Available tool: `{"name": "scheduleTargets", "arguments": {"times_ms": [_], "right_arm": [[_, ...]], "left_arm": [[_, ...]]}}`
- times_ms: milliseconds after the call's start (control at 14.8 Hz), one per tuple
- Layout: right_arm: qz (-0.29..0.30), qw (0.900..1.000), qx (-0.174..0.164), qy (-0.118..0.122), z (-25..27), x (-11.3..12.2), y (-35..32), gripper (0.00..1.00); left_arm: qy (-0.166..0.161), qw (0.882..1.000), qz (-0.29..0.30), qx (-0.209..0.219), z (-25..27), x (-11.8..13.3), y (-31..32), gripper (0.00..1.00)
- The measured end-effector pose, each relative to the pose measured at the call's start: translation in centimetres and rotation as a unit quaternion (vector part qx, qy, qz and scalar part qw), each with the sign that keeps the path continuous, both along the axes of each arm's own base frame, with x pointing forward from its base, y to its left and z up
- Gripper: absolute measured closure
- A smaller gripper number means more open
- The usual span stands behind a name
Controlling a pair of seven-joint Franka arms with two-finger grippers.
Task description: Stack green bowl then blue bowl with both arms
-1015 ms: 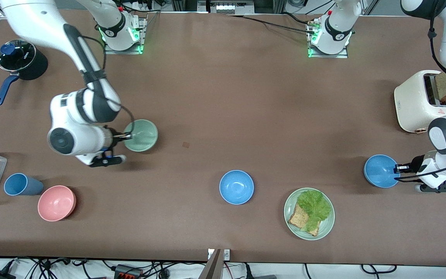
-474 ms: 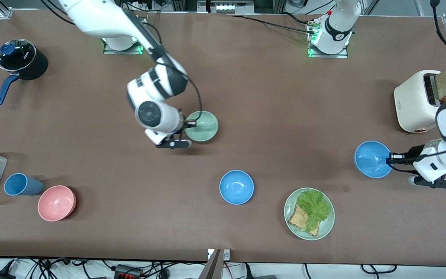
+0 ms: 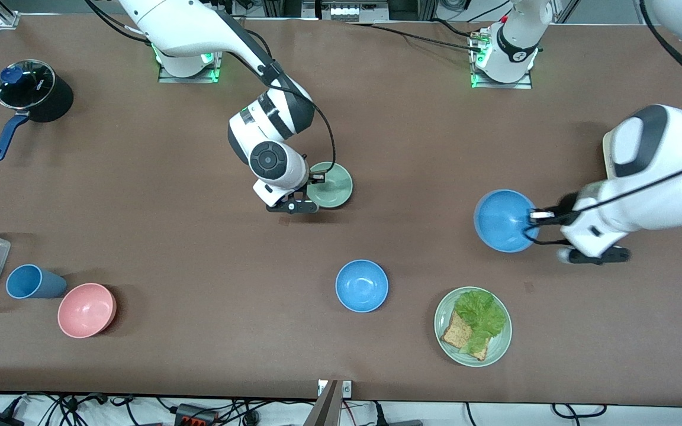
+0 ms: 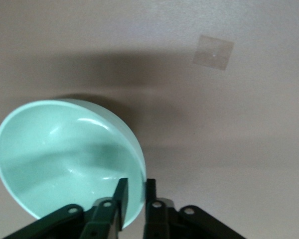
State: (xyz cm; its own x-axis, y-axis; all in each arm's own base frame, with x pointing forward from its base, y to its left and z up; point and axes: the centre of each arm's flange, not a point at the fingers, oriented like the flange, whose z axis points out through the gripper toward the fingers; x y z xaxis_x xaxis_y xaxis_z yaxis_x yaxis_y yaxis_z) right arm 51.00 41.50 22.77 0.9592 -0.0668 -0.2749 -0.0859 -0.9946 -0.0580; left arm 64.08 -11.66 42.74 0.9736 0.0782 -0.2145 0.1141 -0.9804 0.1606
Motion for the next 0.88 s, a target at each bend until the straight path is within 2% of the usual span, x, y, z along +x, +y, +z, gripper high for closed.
{"name": "scheduleTargets", "arguments": {"times_ms": [68,203,406,541,677,880], "right_arm": [[-0.013,1.000,0.000,-0.004,0.4,0.3,0.2,0.67],[-0.025,1.000,0.004,-0.012,3.3,1.7,0.6,0.45],[-0.049,0.998,-0.007,-0.035,13.6,6.6,-2.7,0.18],[-0.065,0.995,-0.019,-0.066,20.3,9.9,-7.7,0.00],[-0.068,0.993,-0.020,-0.095,23.6,12.3,-12.4,0.00],[-0.078,0.990,-0.021,-0.113,25.1,15.2,-19.8,0.00]], "left_arm": [[0.006,1.000,0.007,-0.002,0.3,-0.7,-2.4,0.95],[0.020,1.000,0.021,-0.001,0.4,-2.2,-6.2,0.95],[0.039,0.998,0.054,0.005,-0.3,-4.8,-11.4,0.95],[0.039,0.996,0.077,0.001,-0.9,-6.7,-15.3,0.95],[0.029,0.995,0.097,-0.007,-2.4,-8.6,-18.6,0.95],[0.008,0.993,0.118,-0.004,-5.6,-12.5,-24.5,0.95]]}}
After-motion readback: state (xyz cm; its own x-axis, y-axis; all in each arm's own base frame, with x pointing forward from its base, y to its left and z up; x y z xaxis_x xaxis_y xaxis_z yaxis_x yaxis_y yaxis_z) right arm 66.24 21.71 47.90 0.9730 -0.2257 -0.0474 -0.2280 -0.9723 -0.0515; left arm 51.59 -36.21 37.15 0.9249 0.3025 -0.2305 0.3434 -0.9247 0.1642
